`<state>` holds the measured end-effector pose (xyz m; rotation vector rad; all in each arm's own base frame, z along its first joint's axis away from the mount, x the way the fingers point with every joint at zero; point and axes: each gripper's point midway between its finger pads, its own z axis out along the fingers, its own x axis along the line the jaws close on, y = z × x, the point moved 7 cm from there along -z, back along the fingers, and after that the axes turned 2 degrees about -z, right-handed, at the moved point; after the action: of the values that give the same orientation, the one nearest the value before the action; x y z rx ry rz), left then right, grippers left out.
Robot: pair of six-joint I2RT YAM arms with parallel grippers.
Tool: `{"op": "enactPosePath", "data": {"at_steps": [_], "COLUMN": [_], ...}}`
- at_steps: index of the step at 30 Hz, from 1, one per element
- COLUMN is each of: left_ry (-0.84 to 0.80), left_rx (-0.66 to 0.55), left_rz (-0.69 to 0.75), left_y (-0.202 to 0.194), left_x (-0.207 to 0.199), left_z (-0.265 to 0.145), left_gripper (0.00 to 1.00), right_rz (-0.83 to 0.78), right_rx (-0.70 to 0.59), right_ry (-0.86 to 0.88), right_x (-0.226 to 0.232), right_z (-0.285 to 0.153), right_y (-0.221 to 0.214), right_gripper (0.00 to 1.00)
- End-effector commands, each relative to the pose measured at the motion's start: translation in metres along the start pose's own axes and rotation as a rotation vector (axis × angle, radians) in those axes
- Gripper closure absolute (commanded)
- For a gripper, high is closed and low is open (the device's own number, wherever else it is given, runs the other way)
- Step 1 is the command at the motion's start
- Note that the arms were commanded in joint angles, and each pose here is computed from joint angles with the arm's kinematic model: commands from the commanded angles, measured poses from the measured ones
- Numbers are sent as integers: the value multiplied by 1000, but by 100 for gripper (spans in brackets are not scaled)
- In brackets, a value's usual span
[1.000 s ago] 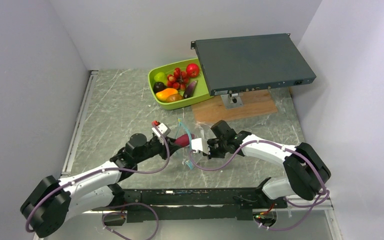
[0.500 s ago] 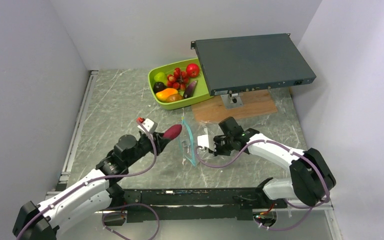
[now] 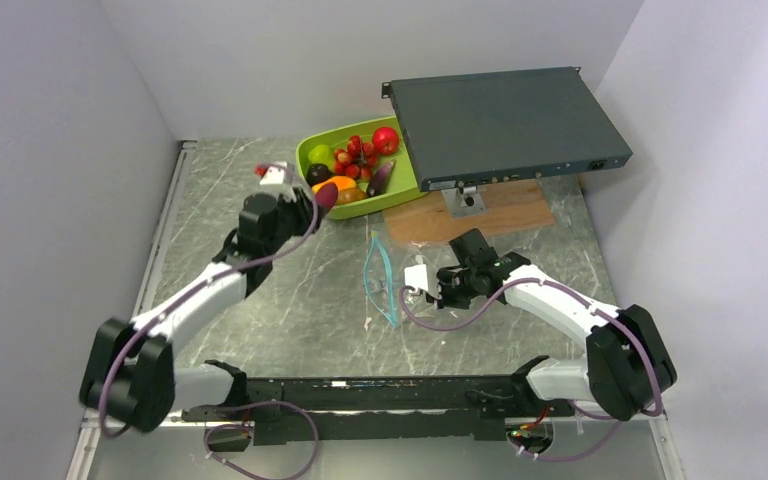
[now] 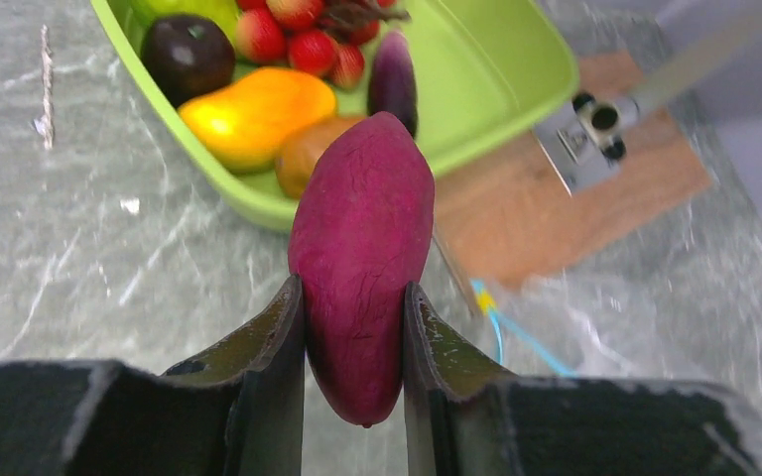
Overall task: Open the zip-top bag and remove the fake food
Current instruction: Place the fake vegetable in the bin.
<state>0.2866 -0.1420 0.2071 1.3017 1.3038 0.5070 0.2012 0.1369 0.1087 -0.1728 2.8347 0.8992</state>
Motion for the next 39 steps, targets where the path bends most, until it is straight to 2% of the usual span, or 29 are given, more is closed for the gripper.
{"op": "enactPosePath", "data": {"at_steps": [1,6,11,13,15,17,20,22,26,30,34,39], "left_ry": [46,184,300,324,321,300,266,252,210,154,126,91], "left_rx": [-15,47,122,133,154,164,154,136,85,9,-43,-108], "left_rz": [-97,-124,-121,-114,-102,-101,-104,-103,-69,-17,14,-32], "left_y": [42,60,69,74,73,71,72,77,90,101,95,85], "left_x": [5,22,32,33,37,39,40,41,34,24,21,15], "left_z": [51,107,145,156,164,168,168,164,145,108,64,11], "left_gripper": [100,100,99,86,58,37,12,1,0,0,0,0], "right_rz": [-30,-27,-24,-24,-19,-16,-10,-7,4,16,32,57], "right_rx": [-42,-39,-33,-32,-28,-29,-32,-35,-38,-49,-62,-80], "right_ry": [-23,-26,-26,-26,-23,-26,-30,-33,-37,-48,-64,-79], "right_x": [-8,-8,-9,-9,-9,-9,-10,-11,-11,-13,-14,-15], "right_z": [-10,-10,-10,-10,-10,-10,-11,-13,-15,-19,-25,-37], "right_y": [10,8,6,6,5,4,4,3,0,-1,-4,-10], "right_gripper": [95,95,95,95,95,95,95,96,96,96,96,96]}}
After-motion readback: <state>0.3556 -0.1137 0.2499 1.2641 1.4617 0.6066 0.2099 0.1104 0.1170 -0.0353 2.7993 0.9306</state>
